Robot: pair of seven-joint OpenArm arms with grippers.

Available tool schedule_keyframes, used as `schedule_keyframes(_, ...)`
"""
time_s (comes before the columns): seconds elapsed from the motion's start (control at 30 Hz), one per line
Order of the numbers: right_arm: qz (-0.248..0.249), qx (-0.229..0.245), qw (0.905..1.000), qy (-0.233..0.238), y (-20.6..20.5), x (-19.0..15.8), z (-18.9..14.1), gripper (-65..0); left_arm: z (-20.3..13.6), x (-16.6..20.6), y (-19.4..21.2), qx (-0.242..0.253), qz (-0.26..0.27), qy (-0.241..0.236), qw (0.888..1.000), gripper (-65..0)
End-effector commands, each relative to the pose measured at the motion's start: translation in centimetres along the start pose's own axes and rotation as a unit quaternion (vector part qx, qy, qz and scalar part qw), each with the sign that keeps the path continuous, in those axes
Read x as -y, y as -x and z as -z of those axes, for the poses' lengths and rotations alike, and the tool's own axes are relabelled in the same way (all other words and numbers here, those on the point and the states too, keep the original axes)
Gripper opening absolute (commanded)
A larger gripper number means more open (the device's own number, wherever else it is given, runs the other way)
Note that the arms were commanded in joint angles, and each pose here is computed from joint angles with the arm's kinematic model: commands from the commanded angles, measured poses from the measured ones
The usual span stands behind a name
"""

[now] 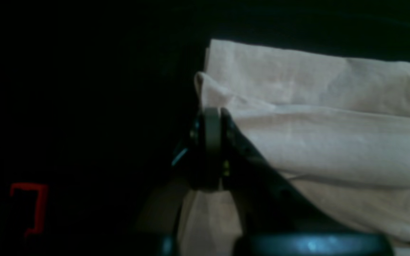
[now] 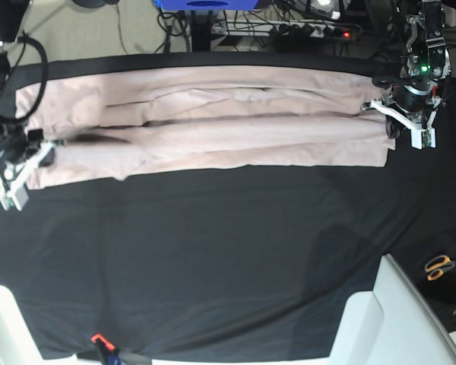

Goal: Fold the T-shirt properly
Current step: 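Release with the right gripper and regrasp the folded edge near the collar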

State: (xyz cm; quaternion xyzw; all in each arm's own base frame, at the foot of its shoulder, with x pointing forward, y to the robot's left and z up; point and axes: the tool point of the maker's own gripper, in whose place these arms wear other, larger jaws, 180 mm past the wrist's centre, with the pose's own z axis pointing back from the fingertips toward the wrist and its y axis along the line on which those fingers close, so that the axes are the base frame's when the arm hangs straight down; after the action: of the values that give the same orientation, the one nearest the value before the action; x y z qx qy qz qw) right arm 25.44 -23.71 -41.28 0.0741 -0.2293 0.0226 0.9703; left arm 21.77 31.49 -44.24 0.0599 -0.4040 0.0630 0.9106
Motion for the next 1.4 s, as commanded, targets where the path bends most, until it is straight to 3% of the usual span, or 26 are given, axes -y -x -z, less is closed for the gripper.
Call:
schedule_keyframes(0.0, -0.004, 0.022, 0.9997, 0.002, -1.1, 0.0, -0.7, -64.7, -0.1, -0.5, -1.4, 0.020, 0.006, -0.005, 1.000, -65.0)
schedule_keyframes(0.37, -0.001, 0.005, 0.9999, 0.009, 3.7, -1.1, -2.6, -64.7, -0.1, -0.6, -1.3, 0.019, 0.007, -0.005, 1.000, -65.0)
schedule_keyframes(0.93, 0.022, 0.005, 0.9998, 0.000, 2.1, -0.4, -0.6, -64.5, -0.1, -0.5, -1.0, 0.015, 0.005, -0.004, 1.000, -65.0)
schedule_keyframes(1.2, 0.081, 0.007, 0.9965, 0.019, 2.8, 0.7, 0.2, -63.9, -0.1, -0.5, -0.9, 0.012, 0.005, -0.005, 1.000, -65.0)
schedule_keyframes(1.3, 0.085, 0.007, 0.9962, 0.020, 2.9, 0.7, 0.2, -55.5, -0.1, -0.5, -0.8, 0.011, 0.005, -0.005, 1.000, -65.0)
schedule_keyframes(1.37, 0.086, 0.008, 0.9960, 0.020, 2.8, 0.7, 0.2, -45.6, -0.2, -0.5, -0.8, 0.012, 0.006, -0.005, 1.000, -65.0)
